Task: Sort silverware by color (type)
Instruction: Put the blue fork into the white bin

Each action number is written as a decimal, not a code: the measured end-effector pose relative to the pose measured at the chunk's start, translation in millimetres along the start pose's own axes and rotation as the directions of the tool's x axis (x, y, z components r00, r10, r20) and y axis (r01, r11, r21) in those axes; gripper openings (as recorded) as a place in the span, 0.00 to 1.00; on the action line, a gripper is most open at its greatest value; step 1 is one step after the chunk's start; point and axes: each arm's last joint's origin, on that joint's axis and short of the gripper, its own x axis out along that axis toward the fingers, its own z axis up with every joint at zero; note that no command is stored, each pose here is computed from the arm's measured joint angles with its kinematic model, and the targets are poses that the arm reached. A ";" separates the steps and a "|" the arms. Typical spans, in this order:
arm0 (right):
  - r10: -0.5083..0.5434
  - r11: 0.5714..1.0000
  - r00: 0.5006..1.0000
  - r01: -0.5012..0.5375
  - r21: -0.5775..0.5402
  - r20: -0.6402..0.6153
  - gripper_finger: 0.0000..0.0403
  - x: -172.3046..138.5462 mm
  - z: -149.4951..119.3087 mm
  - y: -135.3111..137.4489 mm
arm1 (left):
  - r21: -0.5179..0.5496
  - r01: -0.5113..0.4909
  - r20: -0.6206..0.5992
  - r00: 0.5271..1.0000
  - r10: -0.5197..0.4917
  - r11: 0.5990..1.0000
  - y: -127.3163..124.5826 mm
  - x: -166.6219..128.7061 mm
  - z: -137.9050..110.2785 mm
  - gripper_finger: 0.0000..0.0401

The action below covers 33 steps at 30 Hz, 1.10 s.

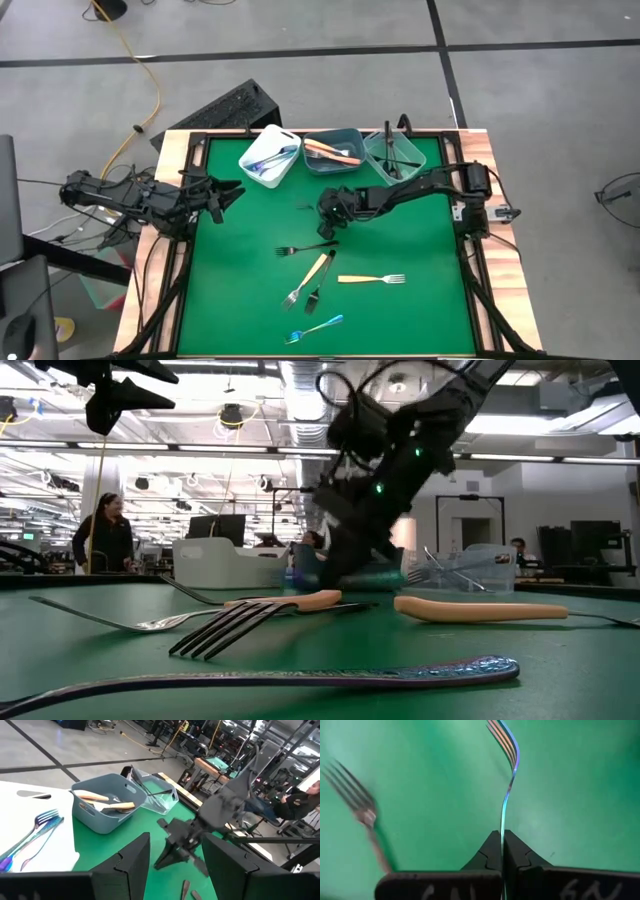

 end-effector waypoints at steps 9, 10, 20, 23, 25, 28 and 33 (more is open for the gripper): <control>0.013 1.000 0.992 -0.013 -0.002 0.123 0.02 -24.2 35.1 0.8 | 0.005 -0.024 0.011 1.000 0.024 1.000 1.2 0.0 -0.1 0.41; 0.022 1.000 0.991 -0.021 -0.010 0.134 0.02 -26.0 40.5 1.2 | 0.005 -0.024 0.011 1.000 0.024 1.000 1.2 -0.1 -0.1 0.41; 0.005 0.948 0.990 0.041 -0.315 0.143 0.02 -53.9 92.0 5.3 | 0.008 -0.027 0.009 1.000 0.027 1.000 1.4 0.0 -0.4 0.41; -0.017 0.914 0.988 0.076 -0.398 0.151 0.02 -67.8 112.6 -0.1 | 0.009 -0.027 0.009 1.000 0.027 1.000 1.4 0.0 -0.4 0.41; -0.031 0.882 0.987 0.103 -0.460 0.161 0.02 -75.9 124.0 -4.6 | 0.009 -0.027 0.009 1.000 0.027 1.000 1.4 0.0 -0.4 0.41; -0.054 0.838 0.984 0.138 -0.527 0.173 0.02 -88.3 139.9 -13.8 | 0.014 -0.021 0.005 1.000 0.020 1.000 1.2 -0.1 -0.3 0.41; -0.093 0.800 0.975 0.194 -0.567 0.203 0.02 -101.4 158.1 -34.5 | 0.027 -0.015 0.007 1.000 0.015 1.000 0.8 -0.1 0.0 0.41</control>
